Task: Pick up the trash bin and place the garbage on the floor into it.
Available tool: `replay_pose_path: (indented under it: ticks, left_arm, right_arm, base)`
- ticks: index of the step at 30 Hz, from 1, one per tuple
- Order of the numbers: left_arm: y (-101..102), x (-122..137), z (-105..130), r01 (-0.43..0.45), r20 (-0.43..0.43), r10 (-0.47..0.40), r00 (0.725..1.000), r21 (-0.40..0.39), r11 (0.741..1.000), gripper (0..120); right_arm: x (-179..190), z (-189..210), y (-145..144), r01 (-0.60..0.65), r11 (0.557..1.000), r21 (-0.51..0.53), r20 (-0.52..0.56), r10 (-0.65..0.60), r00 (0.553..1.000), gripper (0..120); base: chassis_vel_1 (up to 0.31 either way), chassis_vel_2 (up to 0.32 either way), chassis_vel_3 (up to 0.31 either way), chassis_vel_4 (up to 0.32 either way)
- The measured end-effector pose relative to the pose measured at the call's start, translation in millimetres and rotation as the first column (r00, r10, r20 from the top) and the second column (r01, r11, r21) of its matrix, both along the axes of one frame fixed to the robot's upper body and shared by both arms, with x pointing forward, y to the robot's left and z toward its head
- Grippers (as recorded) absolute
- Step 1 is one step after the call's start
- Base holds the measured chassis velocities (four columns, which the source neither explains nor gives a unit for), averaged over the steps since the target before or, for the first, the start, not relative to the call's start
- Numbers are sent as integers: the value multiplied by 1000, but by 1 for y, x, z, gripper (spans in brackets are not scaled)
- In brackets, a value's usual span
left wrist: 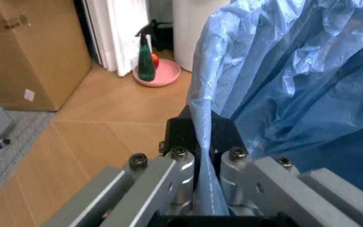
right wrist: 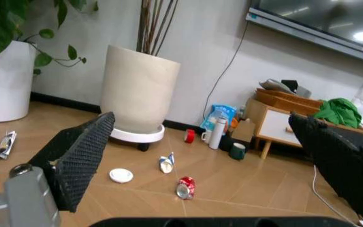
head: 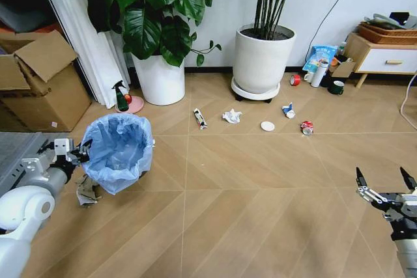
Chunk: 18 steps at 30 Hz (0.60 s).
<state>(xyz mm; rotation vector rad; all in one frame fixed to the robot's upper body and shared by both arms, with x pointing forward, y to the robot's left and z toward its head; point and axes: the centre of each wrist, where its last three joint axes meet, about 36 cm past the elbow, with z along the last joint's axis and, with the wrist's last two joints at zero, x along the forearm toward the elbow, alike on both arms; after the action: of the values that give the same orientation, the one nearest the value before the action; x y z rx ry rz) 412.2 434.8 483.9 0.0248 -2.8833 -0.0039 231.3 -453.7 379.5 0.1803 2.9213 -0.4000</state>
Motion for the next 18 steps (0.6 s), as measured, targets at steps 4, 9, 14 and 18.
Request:
replay_pose_path:
  ticks: [4,9,14,18]
  left_arm:
    - [2,2,1,-4,4,4,1000,-3,1000,0]
    - [2,4,-1,-3,0,3,1000,-6,1000,0]
    - [2,4,-2,0,-1,0,1000,-7,1000,0]
    - [2,3,-3,1,-4,-1,1000,-10,1000,0]
  right_arm:
    - [0,0,0,-1,1000,-1,0,1,1000,100]
    - [1,1,0,-1,1000,-1,-1,1,1000,100]
    - [1,1,0,-1,1000,0,-3,1,1000,100]
    - [0,1,1,-4,1000,1,-10,4,1000,100]
  base:
    - [0,0,0,0]
    - [0,0,0,0]
    - [30,22,-20,-20]
    - [0,0,0,0]
